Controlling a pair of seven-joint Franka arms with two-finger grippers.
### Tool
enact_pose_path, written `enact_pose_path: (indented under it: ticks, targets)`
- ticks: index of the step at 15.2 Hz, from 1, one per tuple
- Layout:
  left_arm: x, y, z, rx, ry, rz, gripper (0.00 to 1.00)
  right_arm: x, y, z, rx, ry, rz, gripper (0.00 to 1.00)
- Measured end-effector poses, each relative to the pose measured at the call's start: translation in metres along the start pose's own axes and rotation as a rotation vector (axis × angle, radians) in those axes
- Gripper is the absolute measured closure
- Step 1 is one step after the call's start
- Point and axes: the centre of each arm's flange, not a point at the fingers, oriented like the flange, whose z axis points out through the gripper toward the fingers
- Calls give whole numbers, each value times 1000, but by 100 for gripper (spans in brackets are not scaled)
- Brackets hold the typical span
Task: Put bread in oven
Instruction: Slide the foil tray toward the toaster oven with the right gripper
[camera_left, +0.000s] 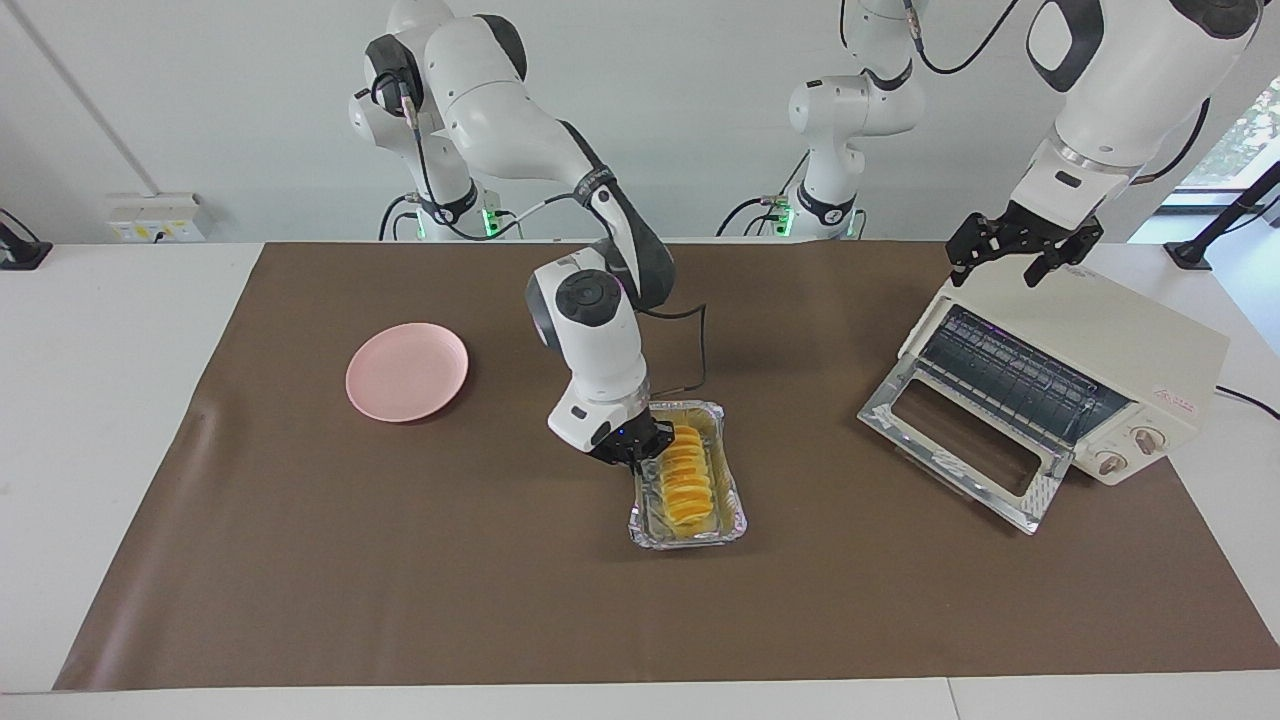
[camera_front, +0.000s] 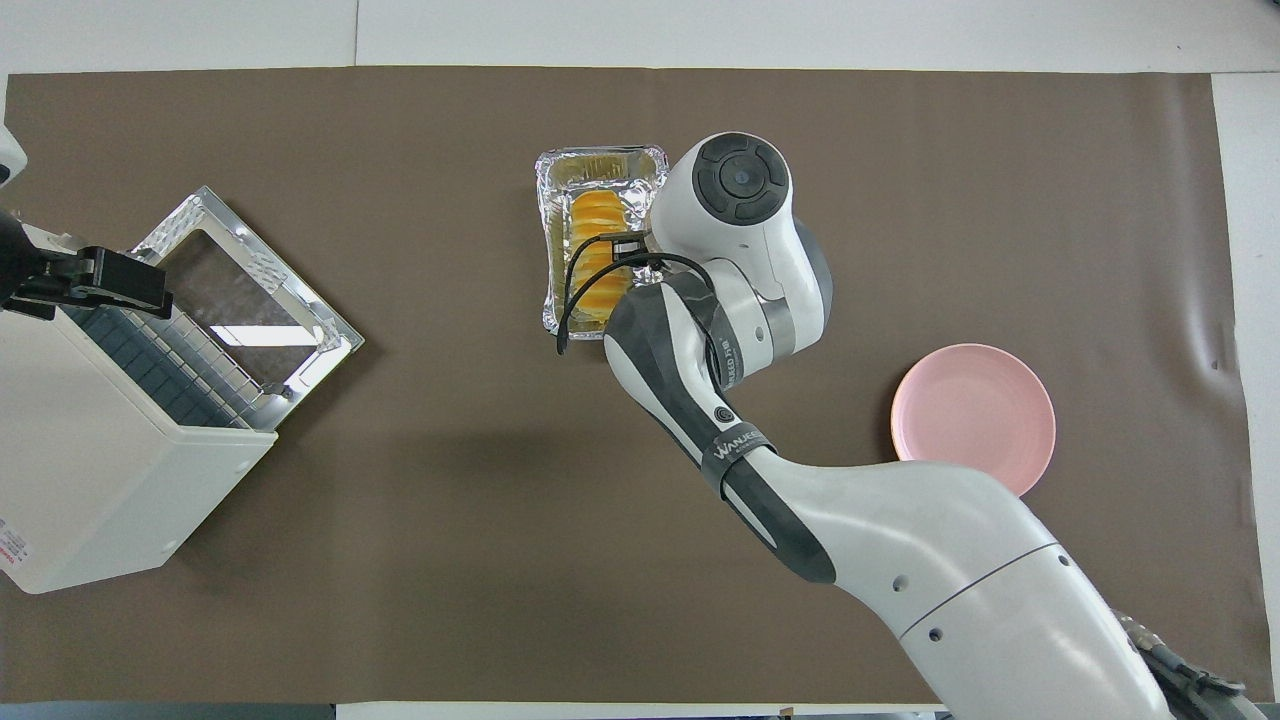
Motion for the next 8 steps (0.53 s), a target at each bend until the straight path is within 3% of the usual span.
enact_pose_path:
  ticks: [2,8]
  targets:
    - [0,0,1,0,-2,-1,0,-5,-5,5,-4,-9,-2,89]
    - [-1,3,3,0,-8,4,0,-1,2,-7,-82,4,-45,30]
